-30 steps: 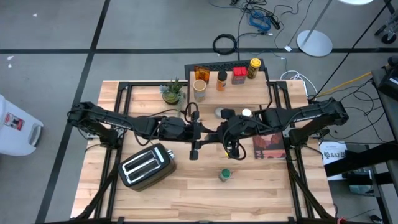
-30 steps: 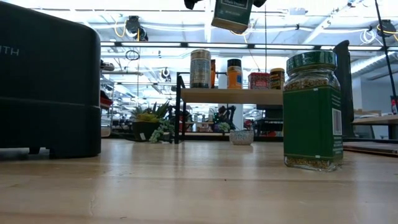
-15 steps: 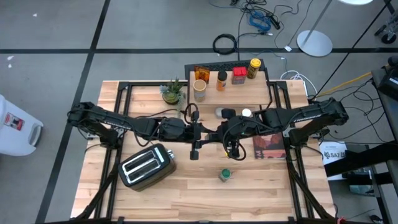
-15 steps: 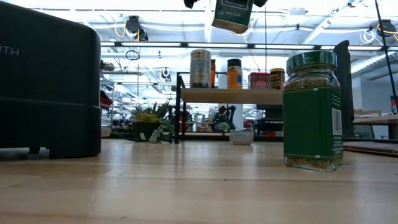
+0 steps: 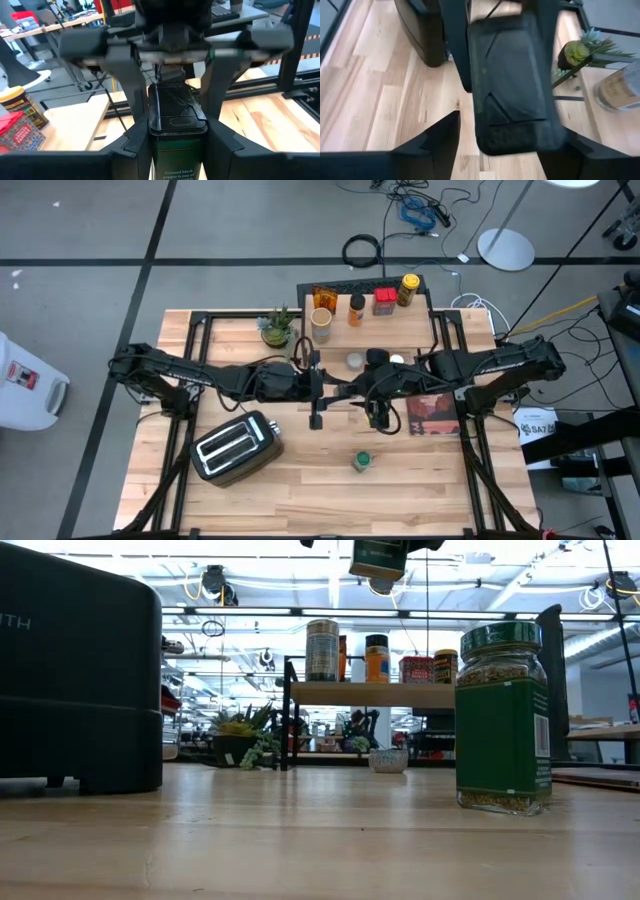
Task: Shelf spices
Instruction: Put the black seasoning can on the shelf
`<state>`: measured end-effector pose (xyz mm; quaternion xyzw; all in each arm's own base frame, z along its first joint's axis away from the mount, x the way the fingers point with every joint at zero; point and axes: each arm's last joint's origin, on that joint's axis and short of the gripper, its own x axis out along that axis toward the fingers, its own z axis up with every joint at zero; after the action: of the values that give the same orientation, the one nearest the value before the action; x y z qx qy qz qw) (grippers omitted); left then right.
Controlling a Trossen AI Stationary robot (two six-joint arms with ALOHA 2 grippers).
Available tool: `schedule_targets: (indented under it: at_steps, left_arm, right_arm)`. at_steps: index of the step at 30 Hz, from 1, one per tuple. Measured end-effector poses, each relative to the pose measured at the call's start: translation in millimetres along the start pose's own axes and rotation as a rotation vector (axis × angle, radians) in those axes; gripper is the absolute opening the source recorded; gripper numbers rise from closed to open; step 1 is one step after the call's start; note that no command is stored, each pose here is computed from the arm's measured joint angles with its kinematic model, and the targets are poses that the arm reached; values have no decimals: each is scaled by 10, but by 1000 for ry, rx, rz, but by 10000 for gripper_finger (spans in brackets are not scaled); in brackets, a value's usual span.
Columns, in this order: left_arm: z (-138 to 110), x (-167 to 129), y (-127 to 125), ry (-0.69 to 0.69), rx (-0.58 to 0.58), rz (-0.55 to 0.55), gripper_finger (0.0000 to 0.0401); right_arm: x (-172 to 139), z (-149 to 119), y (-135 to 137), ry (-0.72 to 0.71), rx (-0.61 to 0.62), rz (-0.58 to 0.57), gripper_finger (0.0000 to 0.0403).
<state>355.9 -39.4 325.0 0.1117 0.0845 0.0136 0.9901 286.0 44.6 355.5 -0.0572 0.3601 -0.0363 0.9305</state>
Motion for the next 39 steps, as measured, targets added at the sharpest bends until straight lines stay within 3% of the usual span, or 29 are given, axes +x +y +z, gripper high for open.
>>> schedule_targets:
  at_steps: [8, 18, 27, 32, 39]
  left_arm:
    - [258, -28, 38, -38, 41, 1, 131]
    - [626, -104, 100, -107, 62, -28, 131]
    - [846, -167, 138, -190, 49, -78, 131]
    - [842, -166, 141, -188, 24, -95, 131]
    - [846, -167, 137, -196, 0, -121, 131]
  right_arm:
    - [-271, -12, -68, -56, 69, -62, 232]
    - [-578, -120, 35, -210, 44, -75, 231]
    - [-439, -269, 86, -485, -29, -69, 231]
    - [-373, -350, 124, -659, -56, 7, 231]
    - [-316, -403, 147, -756, -68, 24, 231]
